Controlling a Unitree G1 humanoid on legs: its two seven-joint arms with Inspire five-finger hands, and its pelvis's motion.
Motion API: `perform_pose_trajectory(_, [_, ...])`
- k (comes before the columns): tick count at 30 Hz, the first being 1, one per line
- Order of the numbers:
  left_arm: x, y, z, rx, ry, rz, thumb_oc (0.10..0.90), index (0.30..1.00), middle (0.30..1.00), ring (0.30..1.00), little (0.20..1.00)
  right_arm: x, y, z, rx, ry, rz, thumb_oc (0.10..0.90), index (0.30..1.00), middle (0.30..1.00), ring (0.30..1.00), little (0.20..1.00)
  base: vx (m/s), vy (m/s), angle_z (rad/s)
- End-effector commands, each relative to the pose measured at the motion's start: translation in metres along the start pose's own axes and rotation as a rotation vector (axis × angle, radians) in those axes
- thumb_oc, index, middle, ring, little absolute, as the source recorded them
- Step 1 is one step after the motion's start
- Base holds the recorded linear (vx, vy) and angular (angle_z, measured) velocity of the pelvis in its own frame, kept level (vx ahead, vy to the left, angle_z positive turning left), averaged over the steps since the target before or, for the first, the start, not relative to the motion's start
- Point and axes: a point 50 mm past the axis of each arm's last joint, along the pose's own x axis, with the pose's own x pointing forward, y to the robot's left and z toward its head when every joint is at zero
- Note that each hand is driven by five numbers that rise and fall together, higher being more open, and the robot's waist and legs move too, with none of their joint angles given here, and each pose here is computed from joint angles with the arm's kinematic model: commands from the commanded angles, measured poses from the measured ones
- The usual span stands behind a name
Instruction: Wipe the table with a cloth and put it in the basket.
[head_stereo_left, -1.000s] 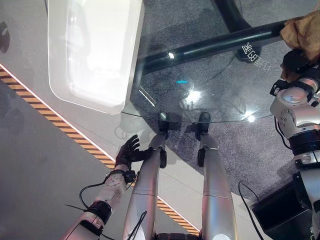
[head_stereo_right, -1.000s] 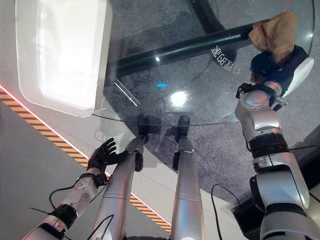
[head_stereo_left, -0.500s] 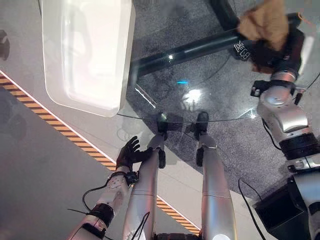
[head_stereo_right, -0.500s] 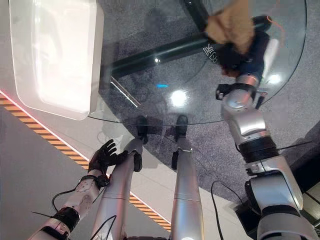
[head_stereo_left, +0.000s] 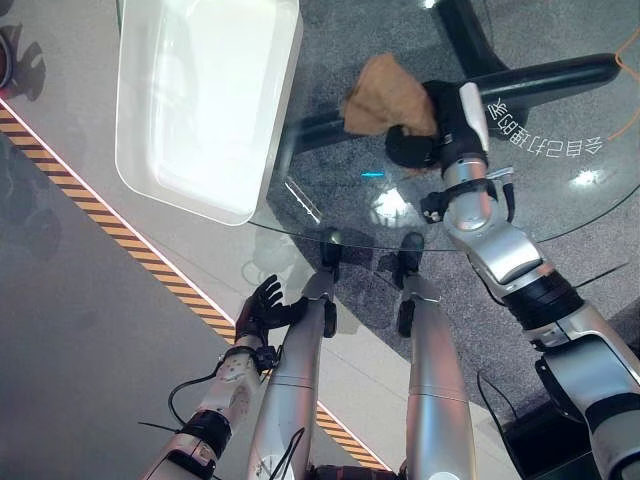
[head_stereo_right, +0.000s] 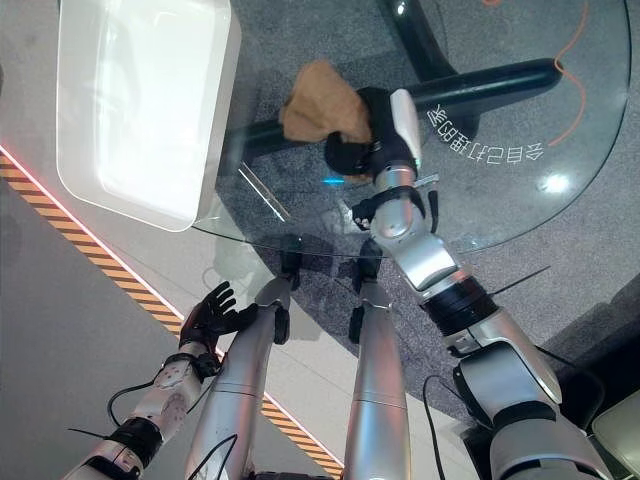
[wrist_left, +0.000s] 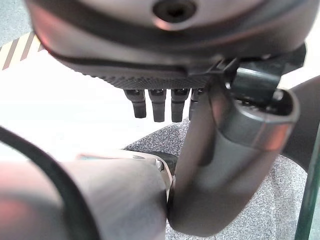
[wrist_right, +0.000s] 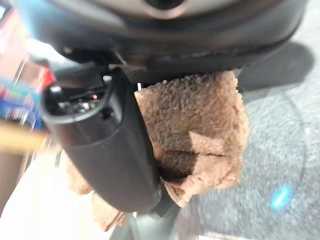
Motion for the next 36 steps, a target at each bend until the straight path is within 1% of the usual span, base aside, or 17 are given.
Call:
perform_pose_trajectory(1, [-0.027, 0.002, -0.052, 0.034, 0.155, 0.007, 0.8, 0.9, 0.9, 0.9, 0.9, -0.008, 0.013, 0.01, -0.032, -0.056, 0.087, 0.1, 0.3, 0.3, 0.3, 0.2, 0.04, 0.015, 0.07])
perform_pose_trajectory(5, [-0.026, 0.002, -0.05, 0.035, 0.147, 0.005, 0.8, 0.9, 0.9, 0.9, 0.9, -0.01, 0.022, -0.001, -0.059, -0.006, 0.126, 0.1, 0.3, 0.3, 0.3, 0.2, 0.0, 0.005, 0.08])
perform_pose_trajectory(7, [-0.026, 0.003, -0.05, 0.041, 0.147, 0.011, 0.8, 0.9, 0.9, 0.9, 0.9, -0.011, 0.026, -0.006, -0.081, 0.001, 0.176, 0.1, 0.3, 0.3, 0.3, 0.2, 0.0, 0.0, 0.0])
perform_pose_trajectory(8, [-0.025, 0.005, -0.049, 0.044, 0.145, 0.013, 0.8, 0.9, 0.9, 0.9, 0.9, -0.012, 0.029, -0.006, -0.102, -0.015, 0.228, 0.1, 0.3, 0.3, 0.3, 0.2, 0.0, 0.0, 0.0])
perform_pose_trajectory(9, [-0.025, 0.005, -0.049, 0.044, 0.145, 0.014, 0.8, 0.9, 0.9, 0.9, 0.9, -0.012, 0.029, -0.006, -0.105, -0.016, 0.235, 0.1, 0.3, 0.3, 0.3, 0.2, 0.0, 0.0, 0.0])
perform_pose_trajectory(10, [-0.024, 0.005, -0.048, 0.047, 0.143, 0.014, 0.8, 0.9, 0.9, 0.9, 0.9, -0.014, 0.033, -0.002, -0.11, -0.043, 0.299, 0.1, 0.3, 0.3, 0.3, 0.2, 0.0, 0.0, 0.0])
perform_pose_trajectory(14, [-0.018, 0.006, -0.037, 0.049, 0.12, 0.009, 0.8, 0.9, 0.9, 0.9, 0.9, -0.017, 0.037, 0.013, -0.128, -0.131, 0.408, 0.1, 0.3, 0.3, 0.3, 0.2, -0.04, -0.021, 0.01])
perform_pose_trajectory(17, [-0.021, 0.009, -0.043, 0.058, 0.143, 0.008, 0.8, 0.9, 0.9, 0.9, 0.9, -0.023, 0.042, 0.011, -0.142, -0.147, 0.445, 0.1, 0.3, 0.3, 0.3, 0.2, 0.04, -0.019, 0.06])
perform_pose_trajectory(20, [-0.02, 0.009, -0.042, 0.059, 0.143, 0.008, 0.8, 0.9, 0.9, 0.9, 0.9, -0.022, 0.036, 0.012, -0.162, -0.164, 0.375, 0.1, 0.3, 0.3, 0.3, 0.2, -0.01, -0.015, 0.06])
perform_pose_trajectory(23, [-0.021, 0.009, -0.043, 0.058, 0.146, 0.012, 0.8, 0.9, 0.9, 0.9, 0.9, -0.019, 0.029, 0.011, -0.136, -0.163, 0.297, 0.1, 0.3, 0.3, 0.3, 0.2, 0.0, -0.008, 0.04])
perform_pose_trajectory(25, [-0.021, 0.009, -0.043, 0.058, 0.146, 0.013, 0.8, 0.9, 0.9, 0.9, 0.9, -0.018, 0.028, 0.011, -0.133, -0.163, 0.286, 0.1, 0.3, 0.3, 0.3, 0.2, 0.0, 0.0, 0.0])
perform_pose_trajectory(32, [-0.023, 0.011, -0.044, 0.051, 0.147, 0.023, 0.8, 0.9, 0.9, 0.9, 0.9, -0.006, -0.009, 0.013, -0.116, -0.158, 0.044, 0.1, 0.3, 0.3, 0.3, 0.2, 0.0, 0.0, 0.0])
perform_pose_trajectory(36, [-0.024, 0.011, -0.047, 0.053, 0.158, 0.026, 0.8, 0.9, 0.9, 0.9, 0.9, 0.007, -0.04, 0.017, -0.103, -0.147, -0.175, 0.1, 0.3, 0.3, 0.3, 0.2, 0.0, 0.0, 0.0])
